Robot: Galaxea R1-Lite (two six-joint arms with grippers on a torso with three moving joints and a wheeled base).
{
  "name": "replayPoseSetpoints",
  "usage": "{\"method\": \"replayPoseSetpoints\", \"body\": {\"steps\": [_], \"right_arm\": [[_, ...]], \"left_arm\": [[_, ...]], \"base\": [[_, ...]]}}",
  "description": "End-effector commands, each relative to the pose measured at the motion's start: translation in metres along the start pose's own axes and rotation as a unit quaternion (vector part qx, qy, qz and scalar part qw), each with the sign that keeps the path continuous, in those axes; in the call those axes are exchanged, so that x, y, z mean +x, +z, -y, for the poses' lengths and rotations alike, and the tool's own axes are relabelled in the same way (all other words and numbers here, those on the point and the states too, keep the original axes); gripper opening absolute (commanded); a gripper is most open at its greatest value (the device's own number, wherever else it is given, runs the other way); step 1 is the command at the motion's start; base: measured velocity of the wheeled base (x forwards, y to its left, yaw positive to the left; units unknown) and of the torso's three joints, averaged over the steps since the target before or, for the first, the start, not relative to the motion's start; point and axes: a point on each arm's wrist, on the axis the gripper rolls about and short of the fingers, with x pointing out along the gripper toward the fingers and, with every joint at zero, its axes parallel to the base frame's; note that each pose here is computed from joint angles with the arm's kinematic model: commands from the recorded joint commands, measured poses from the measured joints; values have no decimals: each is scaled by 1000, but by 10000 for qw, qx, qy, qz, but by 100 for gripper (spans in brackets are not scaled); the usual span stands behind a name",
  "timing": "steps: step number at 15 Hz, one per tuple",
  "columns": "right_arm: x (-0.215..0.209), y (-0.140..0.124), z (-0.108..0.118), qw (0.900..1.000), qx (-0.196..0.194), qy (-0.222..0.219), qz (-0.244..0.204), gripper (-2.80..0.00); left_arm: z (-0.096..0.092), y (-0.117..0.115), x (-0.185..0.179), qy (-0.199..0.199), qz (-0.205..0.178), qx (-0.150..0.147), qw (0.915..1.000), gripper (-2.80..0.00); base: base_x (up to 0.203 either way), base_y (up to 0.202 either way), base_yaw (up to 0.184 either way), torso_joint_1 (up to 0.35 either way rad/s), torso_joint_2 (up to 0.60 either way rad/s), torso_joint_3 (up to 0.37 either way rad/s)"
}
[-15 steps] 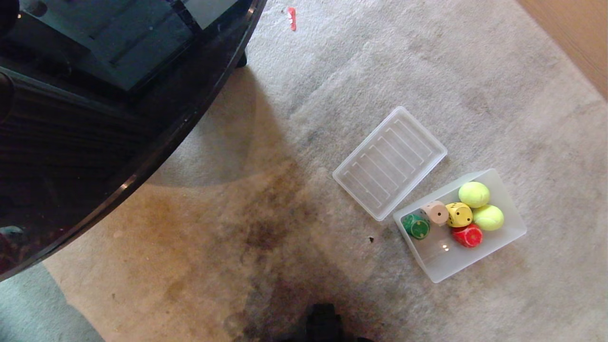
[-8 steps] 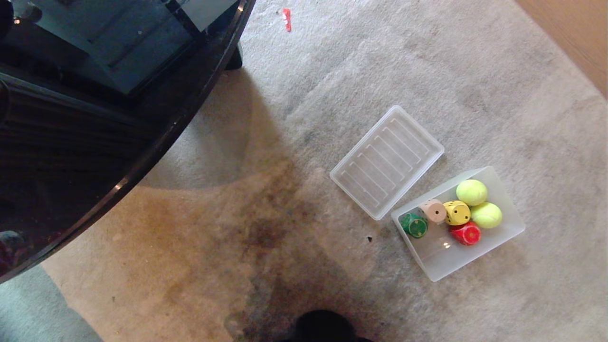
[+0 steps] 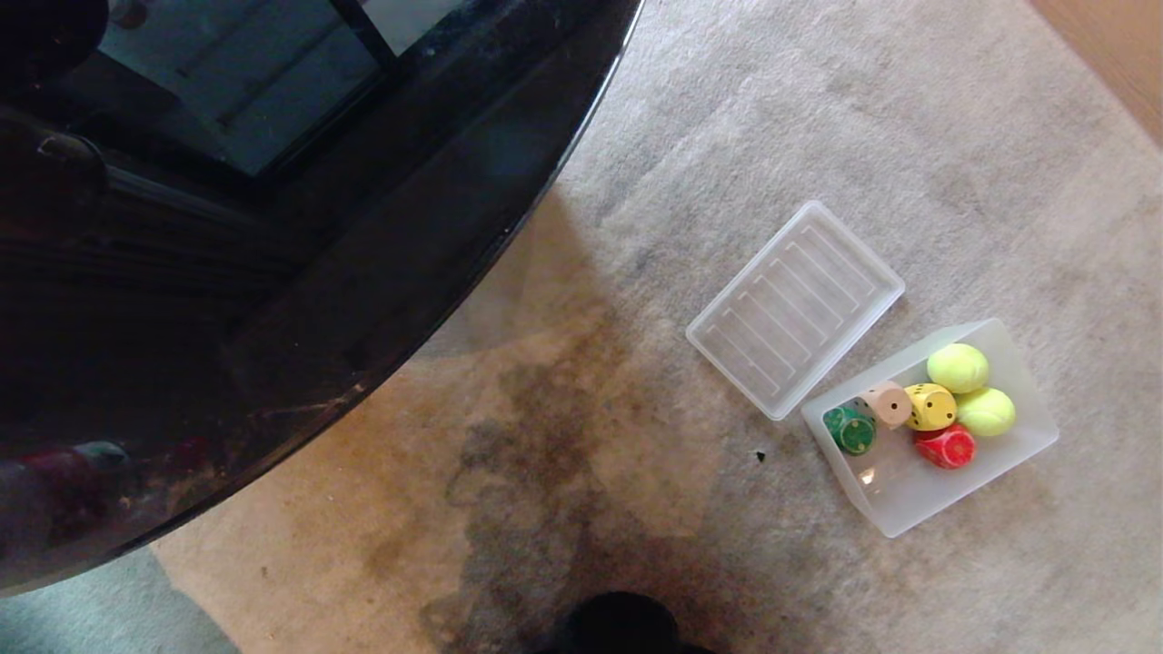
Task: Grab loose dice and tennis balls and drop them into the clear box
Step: Close the lid
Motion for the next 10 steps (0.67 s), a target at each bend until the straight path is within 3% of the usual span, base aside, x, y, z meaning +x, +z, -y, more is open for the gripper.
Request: {"method": "replayPoseSetpoints", "body": {"steps": [1, 10], "right_arm": [[0, 0, 0, 10000, -3, 2, 1, -280], [0, 0, 0, 10000, -3, 10, -6, -280]], "left_arm": [[0, 0, 0, 1, 2, -2, 10000, -280], [0, 0, 0, 1, 2, -2, 10000, -280]], "base": [[0, 0, 0, 0, 0, 0], [0, 0, 0, 0, 0, 0]]}}
